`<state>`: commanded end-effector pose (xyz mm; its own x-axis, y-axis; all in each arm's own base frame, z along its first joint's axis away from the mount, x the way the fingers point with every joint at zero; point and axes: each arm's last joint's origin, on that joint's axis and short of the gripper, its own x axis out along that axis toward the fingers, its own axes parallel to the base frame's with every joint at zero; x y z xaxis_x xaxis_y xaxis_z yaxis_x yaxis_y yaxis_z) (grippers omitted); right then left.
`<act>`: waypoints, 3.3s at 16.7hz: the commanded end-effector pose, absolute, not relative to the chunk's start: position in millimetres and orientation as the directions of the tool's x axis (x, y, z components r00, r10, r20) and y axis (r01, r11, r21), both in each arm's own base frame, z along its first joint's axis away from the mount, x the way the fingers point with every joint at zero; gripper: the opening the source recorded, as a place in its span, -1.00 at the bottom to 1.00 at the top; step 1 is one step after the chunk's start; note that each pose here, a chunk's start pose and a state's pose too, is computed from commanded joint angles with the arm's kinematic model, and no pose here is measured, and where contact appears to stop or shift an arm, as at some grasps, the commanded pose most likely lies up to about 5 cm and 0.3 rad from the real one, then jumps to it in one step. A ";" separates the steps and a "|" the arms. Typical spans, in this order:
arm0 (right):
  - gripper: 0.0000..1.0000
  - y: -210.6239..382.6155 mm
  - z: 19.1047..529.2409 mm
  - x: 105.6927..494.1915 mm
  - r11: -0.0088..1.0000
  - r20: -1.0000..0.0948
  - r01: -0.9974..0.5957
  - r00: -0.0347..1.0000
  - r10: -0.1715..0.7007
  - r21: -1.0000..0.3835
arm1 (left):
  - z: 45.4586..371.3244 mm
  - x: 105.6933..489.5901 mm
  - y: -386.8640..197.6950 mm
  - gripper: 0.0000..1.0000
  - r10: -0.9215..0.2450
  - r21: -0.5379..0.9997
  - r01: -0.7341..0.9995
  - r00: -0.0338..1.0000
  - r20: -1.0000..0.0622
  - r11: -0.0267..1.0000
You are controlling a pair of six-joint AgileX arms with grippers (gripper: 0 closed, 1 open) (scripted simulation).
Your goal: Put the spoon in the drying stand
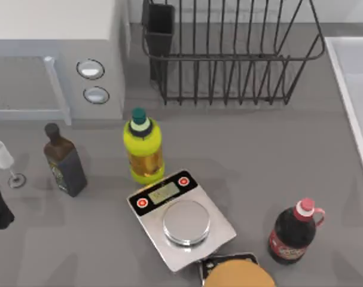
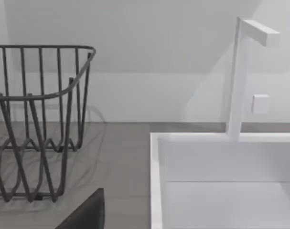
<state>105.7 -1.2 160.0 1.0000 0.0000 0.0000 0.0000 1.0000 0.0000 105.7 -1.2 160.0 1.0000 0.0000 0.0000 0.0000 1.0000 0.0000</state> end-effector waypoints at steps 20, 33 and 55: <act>1.00 -104.4 196.2 183.1 0.995 -0.978 0.033 0.183 -0.097 -0.092 | 160.0 105.7 -1.2 1.00 0.000 0.000 0.000 1.000 0.000 1.000; 1.00 -139.2 188.7 198.2 1.000 -1.000 0.028 0.004 0.004 0.004 | 160.0 105.7 -1.2 1.00 0.000 0.000 0.000 1.000 0.000 1.000; -0.06 -139.7 93.1 198.3 1.000 -1.000 0.030 0.005 0.003 0.003 | 160.0 105.7 -1.2 1.00 0.000 0.000 0.000 1.000 0.000 1.000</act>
